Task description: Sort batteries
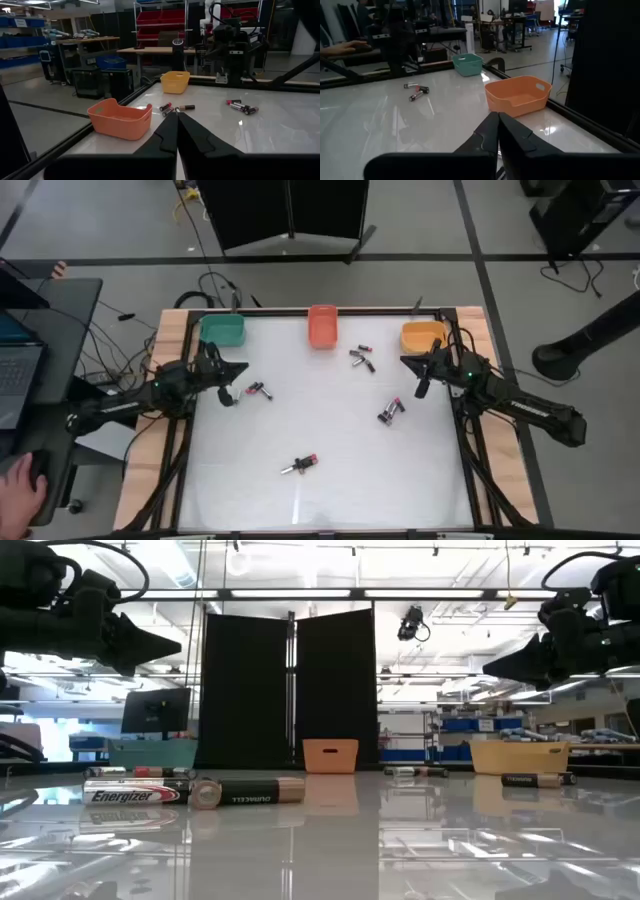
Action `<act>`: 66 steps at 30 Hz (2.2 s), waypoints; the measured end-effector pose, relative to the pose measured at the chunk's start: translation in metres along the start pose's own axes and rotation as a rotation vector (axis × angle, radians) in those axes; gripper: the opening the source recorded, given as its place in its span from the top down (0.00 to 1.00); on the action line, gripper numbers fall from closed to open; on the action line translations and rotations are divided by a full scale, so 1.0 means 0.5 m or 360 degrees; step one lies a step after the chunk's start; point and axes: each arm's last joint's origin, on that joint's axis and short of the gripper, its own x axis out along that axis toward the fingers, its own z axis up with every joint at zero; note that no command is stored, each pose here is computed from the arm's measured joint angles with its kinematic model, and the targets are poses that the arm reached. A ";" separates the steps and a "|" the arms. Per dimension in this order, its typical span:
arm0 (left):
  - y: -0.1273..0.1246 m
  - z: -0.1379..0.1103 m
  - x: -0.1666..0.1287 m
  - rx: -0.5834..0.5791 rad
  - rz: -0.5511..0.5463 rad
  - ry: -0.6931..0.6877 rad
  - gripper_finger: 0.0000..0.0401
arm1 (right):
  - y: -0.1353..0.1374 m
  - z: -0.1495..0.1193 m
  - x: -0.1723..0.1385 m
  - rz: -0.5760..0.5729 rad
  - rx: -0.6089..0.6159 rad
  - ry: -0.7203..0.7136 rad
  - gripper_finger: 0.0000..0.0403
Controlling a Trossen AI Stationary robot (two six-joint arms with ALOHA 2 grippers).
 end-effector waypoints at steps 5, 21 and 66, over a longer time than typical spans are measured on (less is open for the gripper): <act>0.000 0.000 0.000 0.0000 -0.0001 -0.0001 0.96 | 0.000 0.000 0.000 0.0000 0.0000 -0.0001 0.94; 0.000 0.000 0.000 0.0000 0.0001 -0.0001 0.96 | 0.000 0.000 0.000 0.0000 0.0000 -0.0001 0.94; 0.006 0.009 -0.001 -0.0004 0.0060 -0.0077 0.96 | 0.000 0.001 0.000 0.0000 0.0000 -0.0006 0.94</act>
